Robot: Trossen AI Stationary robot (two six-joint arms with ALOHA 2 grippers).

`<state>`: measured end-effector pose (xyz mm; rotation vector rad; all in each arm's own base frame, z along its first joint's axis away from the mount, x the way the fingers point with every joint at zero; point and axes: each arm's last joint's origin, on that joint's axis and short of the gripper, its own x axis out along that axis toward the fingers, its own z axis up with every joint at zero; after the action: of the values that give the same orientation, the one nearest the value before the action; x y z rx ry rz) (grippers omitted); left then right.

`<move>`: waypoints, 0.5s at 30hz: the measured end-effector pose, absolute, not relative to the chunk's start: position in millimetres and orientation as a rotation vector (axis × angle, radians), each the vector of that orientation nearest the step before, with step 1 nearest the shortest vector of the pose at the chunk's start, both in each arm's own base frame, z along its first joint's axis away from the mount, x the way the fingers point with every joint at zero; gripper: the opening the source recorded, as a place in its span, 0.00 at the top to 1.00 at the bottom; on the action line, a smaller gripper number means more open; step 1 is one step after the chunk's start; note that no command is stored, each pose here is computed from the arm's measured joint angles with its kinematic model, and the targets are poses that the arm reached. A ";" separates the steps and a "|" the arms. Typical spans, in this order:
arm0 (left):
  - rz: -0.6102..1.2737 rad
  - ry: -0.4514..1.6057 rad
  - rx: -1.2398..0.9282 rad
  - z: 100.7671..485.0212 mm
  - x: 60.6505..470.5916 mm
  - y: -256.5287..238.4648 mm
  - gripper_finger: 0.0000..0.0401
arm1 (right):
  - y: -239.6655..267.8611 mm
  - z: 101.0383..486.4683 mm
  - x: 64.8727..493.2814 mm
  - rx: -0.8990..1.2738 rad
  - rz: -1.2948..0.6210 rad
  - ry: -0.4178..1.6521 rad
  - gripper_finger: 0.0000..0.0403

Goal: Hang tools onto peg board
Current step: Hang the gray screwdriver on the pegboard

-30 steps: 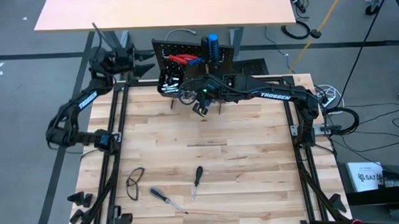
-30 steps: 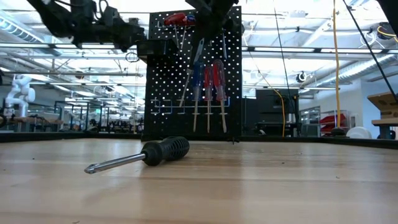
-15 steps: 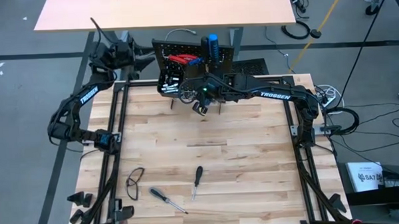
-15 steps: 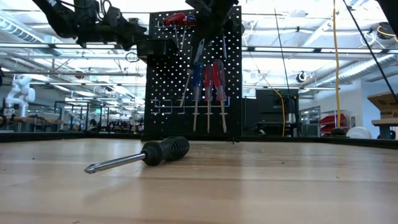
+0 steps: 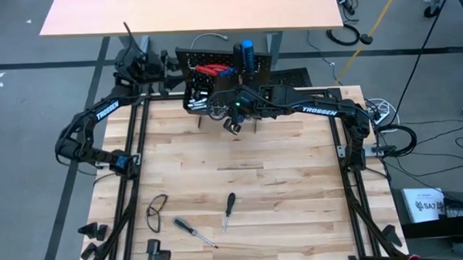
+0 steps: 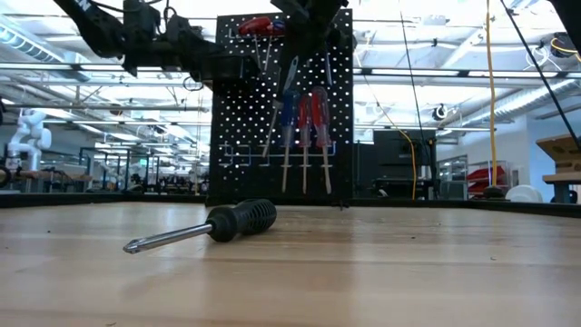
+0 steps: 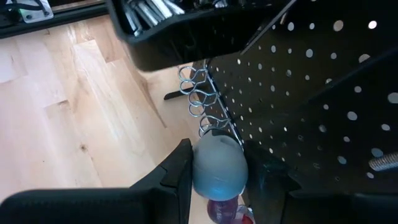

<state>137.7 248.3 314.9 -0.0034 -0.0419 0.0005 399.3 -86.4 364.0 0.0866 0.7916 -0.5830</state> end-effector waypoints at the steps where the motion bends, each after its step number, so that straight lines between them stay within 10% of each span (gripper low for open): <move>1: -0.007 -0.035 -0.018 314.9 139.1 246.0 0.41 | -86.3 364.0 399.2 0.087 -0.582 0.792 0.75; 15: -0.042 0.025 -0.008 319.2 152.1 217.0 0.41 | -86.6 360.6 396.0 0.127 -0.540 0.840 0.75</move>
<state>152.1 217.0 319.2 -0.0077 0.0249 -0.0423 396.0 -86.6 360.6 0.1268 0.8401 -0.5404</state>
